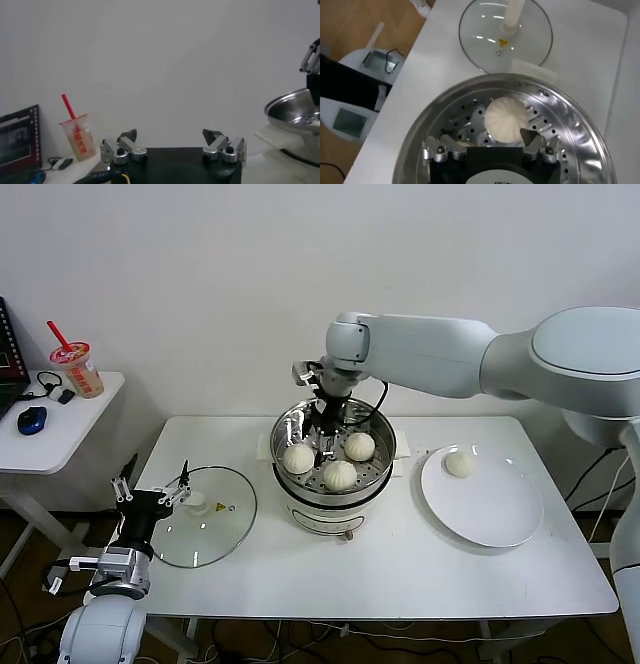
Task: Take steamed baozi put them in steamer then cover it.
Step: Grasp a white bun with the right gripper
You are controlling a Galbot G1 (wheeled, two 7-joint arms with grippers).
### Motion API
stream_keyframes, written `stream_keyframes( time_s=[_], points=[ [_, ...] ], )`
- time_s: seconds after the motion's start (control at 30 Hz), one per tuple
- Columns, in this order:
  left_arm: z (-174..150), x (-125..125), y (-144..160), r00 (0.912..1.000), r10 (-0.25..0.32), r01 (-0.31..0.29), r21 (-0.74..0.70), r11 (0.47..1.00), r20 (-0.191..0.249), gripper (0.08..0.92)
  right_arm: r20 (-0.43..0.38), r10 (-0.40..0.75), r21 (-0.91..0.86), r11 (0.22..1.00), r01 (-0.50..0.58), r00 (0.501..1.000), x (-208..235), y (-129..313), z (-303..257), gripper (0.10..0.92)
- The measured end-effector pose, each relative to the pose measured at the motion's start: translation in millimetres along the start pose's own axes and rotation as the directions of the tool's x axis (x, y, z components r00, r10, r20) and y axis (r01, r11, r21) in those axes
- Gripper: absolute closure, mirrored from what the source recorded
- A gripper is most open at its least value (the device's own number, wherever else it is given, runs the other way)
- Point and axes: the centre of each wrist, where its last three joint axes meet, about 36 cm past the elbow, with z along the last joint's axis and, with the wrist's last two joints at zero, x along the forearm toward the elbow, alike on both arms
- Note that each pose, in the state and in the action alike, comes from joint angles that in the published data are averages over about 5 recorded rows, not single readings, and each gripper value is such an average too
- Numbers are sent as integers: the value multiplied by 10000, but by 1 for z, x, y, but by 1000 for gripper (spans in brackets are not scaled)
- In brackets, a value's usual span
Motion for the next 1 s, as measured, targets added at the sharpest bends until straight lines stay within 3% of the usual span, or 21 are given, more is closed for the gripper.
stream_keyframes(
  time_s=[1.0],
  points=[
    [2, -1, 6, 10000, -39, 39, 30, 10000, 12, 177, -450, 279, 552, 9982, -254, 9986, -56, -25, -25, 200]
  ],
)
